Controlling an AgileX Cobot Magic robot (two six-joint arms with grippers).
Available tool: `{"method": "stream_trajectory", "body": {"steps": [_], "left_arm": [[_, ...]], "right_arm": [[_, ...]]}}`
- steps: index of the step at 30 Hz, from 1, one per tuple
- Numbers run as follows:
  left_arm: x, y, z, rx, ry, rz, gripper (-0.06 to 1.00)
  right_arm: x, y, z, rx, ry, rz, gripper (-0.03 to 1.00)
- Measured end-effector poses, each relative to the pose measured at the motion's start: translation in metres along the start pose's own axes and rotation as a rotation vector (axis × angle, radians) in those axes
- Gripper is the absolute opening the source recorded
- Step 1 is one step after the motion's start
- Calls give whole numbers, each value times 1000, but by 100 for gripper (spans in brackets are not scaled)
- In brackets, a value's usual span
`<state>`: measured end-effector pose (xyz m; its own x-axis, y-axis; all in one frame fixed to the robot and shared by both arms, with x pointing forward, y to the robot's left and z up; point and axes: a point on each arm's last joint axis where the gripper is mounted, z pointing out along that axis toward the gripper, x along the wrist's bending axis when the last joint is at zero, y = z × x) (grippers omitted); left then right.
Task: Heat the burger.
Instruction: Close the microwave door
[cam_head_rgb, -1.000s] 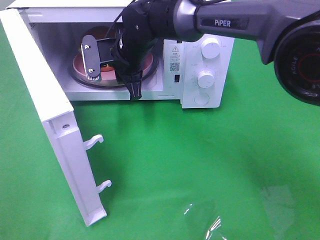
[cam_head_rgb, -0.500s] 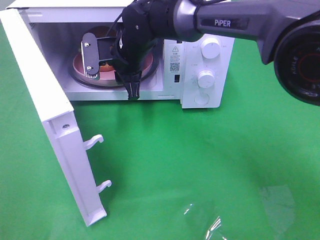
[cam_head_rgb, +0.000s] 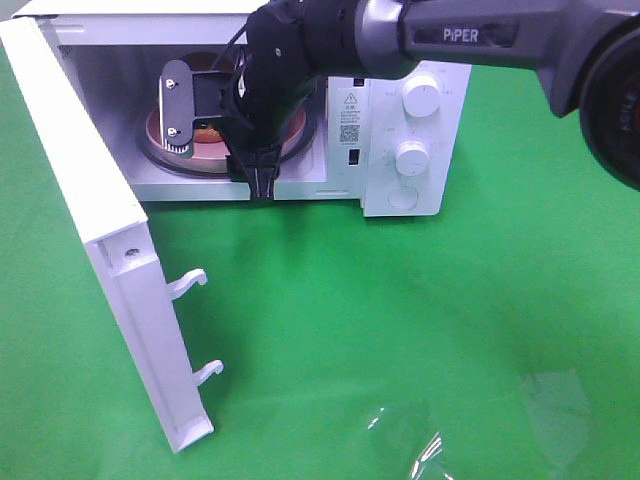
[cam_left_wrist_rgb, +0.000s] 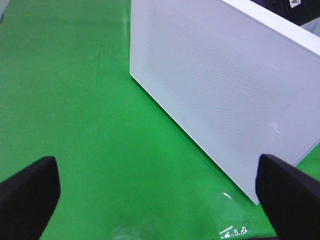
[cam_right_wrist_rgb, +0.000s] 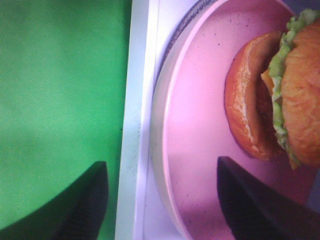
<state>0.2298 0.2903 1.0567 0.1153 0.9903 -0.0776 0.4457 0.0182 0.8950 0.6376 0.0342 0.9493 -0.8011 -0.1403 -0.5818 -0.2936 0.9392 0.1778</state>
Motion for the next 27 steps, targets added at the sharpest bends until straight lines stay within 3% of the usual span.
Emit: {"method": "stream_trajectory", "body": {"steps": [8,27], "left_arm": [[0,0,0,0,0,0,98],[0,0,0,0,0,0,98]], "right_arm": [[12,-6,-18,-14,-3,0,73],[50,-29,-75,-16,23,41,74]]}}
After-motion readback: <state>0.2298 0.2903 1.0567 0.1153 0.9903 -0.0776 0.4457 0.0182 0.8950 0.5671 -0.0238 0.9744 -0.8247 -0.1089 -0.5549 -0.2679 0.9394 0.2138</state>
